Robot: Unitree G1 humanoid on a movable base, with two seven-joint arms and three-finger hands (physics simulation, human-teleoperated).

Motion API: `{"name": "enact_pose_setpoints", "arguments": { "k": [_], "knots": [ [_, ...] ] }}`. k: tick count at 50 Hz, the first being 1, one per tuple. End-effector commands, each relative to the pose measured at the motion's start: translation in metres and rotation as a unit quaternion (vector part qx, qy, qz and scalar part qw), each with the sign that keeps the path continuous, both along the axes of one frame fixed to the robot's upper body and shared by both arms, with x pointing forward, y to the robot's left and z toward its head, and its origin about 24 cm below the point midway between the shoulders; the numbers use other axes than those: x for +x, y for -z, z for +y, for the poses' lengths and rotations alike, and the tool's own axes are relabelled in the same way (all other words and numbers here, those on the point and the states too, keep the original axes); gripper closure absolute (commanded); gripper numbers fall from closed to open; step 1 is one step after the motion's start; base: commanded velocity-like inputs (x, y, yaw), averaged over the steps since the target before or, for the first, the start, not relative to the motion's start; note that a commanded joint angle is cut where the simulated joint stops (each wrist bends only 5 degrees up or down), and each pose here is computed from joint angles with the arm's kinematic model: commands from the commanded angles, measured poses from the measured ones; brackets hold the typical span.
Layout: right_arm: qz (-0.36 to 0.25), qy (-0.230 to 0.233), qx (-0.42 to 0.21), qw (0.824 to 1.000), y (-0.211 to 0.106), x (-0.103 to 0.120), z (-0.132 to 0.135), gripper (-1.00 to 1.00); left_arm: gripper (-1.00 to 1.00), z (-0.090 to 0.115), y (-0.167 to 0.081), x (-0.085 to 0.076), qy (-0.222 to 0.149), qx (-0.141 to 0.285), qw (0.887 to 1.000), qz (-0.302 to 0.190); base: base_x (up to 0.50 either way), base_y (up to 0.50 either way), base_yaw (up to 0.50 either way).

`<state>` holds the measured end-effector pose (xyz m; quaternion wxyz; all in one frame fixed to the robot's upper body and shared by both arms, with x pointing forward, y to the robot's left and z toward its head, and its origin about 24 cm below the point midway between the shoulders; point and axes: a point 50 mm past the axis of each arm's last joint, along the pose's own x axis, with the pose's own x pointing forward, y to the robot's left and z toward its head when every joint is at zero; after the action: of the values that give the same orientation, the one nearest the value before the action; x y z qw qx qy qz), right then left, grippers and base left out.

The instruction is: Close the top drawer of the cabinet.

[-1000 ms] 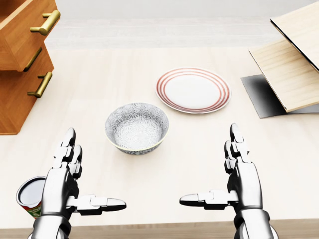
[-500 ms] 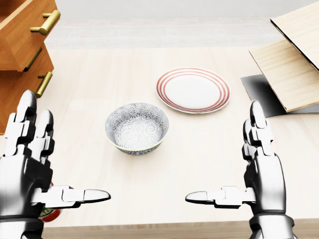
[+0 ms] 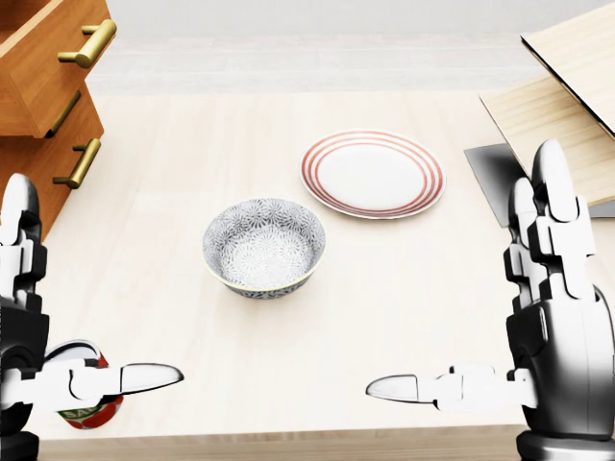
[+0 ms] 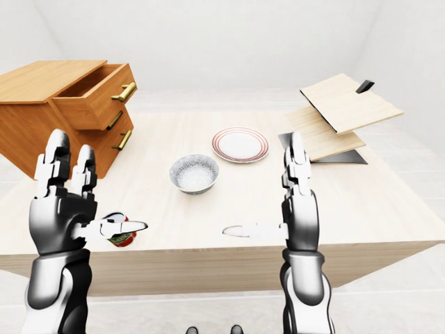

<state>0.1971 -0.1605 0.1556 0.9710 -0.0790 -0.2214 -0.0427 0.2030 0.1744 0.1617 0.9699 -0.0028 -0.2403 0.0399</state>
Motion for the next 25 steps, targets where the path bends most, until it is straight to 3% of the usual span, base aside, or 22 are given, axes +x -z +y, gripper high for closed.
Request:
{"name": "enact_pose_setpoints", "arguments": {
  "k": [1, 9, 13, 18, 25],
  "knots": [
    [-0.022, 0.001, -0.003, 1.000, -0.010, -0.008, -0.001, -1.00, -1.00, 0.002, -0.013, -0.006, -0.008, 0.003, 0.999, -0.032, 0.00, 0.00, 0.00],
    [-0.046, 0.003, -0.014, 0.999, -0.020, -0.015, -0.001, -1.00, -1.00, 0.001, -0.008, -0.008, -0.010, 0.006, 1.000, -0.019, 0.00, 0.00, 0.00],
    [-0.041, 0.004, -0.014, 0.999, -0.018, -0.013, -0.001, -1.00, -1.00, 0.003, -0.018, -0.012, -0.012, 0.005, 0.999, -0.045, 0.00, 0.00, 0.00],
    [-0.039, 0.004, -0.016, 0.999, -0.017, -0.012, 0.000, -1.00, -1.00, 0.003, -0.018, -0.011, -0.014, 0.007, 0.999, -0.044, 0.00, 0.00, 0.00],
    [-0.036, 0.003, -0.009, 0.999, -0.016, -0.011, -0.002, -1.00, -1.00, -0.003, -0.007, -0.007, -0.005, 0.028, 0.999, -0.015, 0.00, 0.00, 0.00]
  ]
}}
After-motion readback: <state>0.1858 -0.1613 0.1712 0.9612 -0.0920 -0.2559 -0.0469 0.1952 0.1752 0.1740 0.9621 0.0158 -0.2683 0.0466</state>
